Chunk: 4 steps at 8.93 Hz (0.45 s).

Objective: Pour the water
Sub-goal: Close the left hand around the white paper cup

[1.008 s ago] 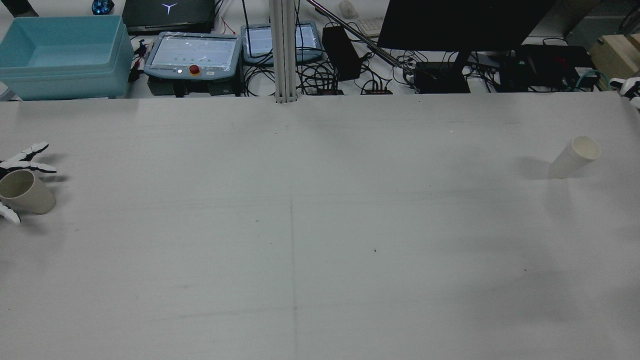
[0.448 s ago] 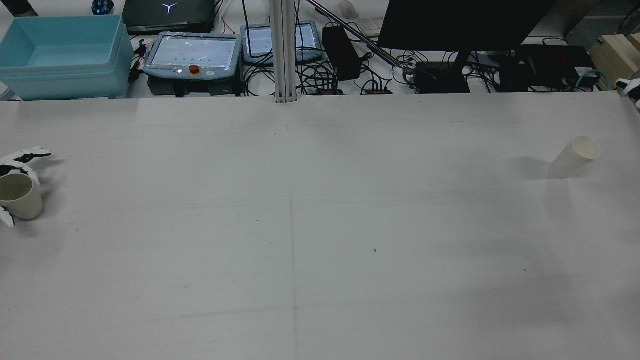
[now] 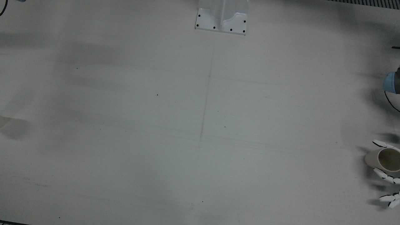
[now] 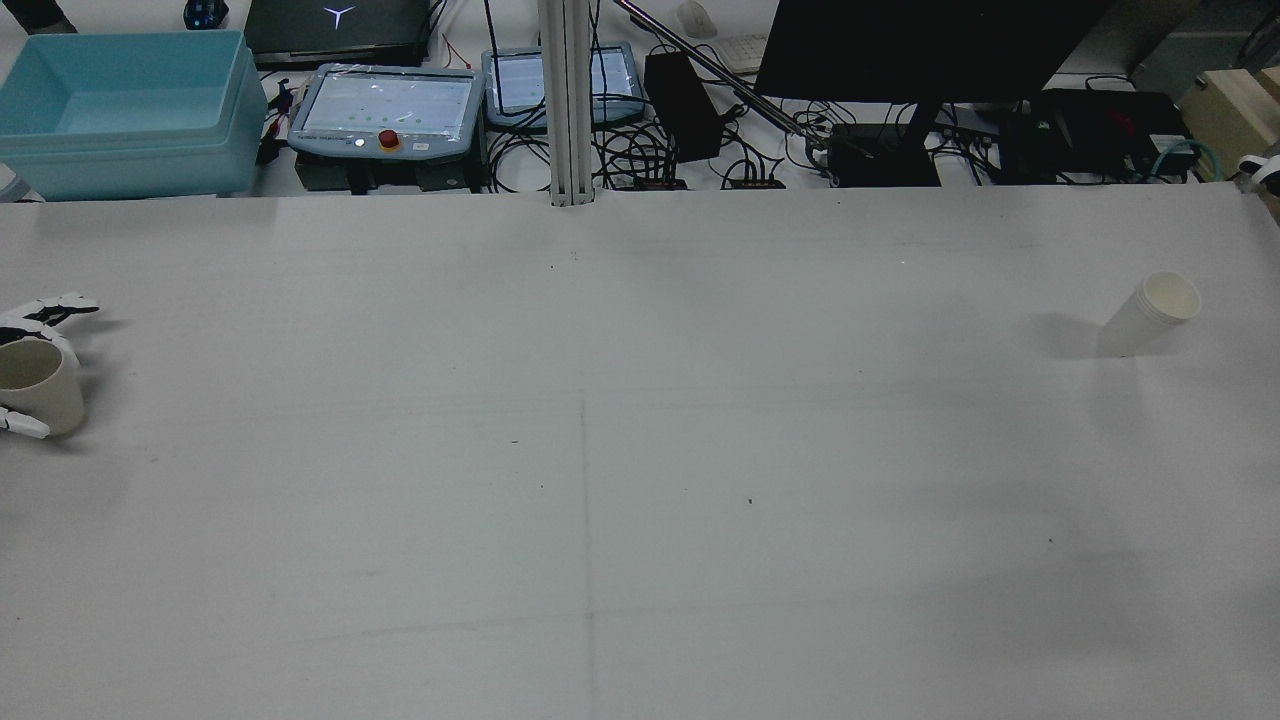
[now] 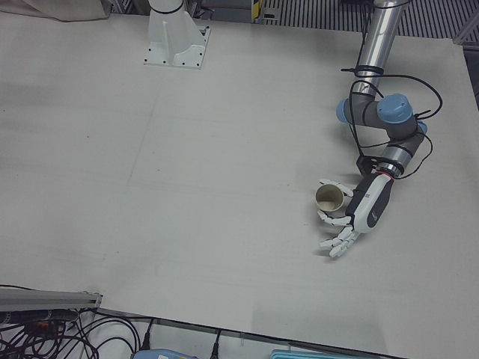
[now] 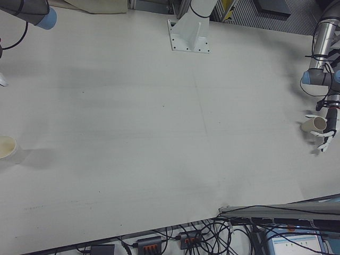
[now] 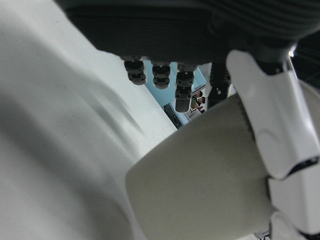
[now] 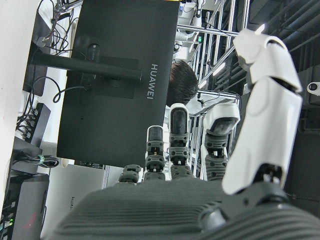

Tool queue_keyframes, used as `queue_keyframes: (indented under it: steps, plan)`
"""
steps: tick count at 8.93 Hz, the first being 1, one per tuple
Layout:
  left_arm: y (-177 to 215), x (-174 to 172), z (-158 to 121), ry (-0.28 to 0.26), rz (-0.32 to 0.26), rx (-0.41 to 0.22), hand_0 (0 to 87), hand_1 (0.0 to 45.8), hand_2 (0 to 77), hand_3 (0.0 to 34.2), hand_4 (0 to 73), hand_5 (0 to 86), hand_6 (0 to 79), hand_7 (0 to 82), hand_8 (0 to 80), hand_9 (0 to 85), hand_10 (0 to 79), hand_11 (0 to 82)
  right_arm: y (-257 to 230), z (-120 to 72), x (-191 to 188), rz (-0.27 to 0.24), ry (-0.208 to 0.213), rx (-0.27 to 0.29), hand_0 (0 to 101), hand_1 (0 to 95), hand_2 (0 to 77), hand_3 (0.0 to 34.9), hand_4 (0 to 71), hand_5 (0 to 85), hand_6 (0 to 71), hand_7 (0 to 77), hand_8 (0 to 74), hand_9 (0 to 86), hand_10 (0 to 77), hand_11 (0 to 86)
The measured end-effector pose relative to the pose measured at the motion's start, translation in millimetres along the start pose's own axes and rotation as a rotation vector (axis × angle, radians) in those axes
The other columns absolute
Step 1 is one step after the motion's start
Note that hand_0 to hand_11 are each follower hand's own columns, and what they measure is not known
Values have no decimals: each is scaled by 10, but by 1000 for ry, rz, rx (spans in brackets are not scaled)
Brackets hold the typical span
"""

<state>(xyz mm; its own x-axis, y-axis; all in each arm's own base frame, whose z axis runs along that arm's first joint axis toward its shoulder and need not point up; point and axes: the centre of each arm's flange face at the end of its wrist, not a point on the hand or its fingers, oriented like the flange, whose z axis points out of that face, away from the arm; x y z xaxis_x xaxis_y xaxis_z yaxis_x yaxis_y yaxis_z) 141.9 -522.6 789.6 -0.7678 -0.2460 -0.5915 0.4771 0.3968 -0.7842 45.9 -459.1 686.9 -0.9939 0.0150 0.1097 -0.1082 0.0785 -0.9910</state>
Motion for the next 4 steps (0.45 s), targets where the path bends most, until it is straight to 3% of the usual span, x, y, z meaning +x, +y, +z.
queue_keyframes:
  steps: [1, 4]
  plan:
    - [-1, 1, 0, 1, -5, 1, 548, 33, 218, 0, 633, 322, 136, 218, 71, 98, 54, 93, 5, -8, -10, 0, -2, -1, 535, 185, 267, 0, 393, 595, 267, 485, 158, 224, 33, 60]
    - [-22, -2, -33, 4, -34, 9, 543, 33, 235, 0, 633, 322, 136, 218, 71, 98, 54, 93, 52, -48, -39, 1, -4, -8, 536, 196, 273, 0, 398, 600, 278, 469, 158, 224, 33, 60]
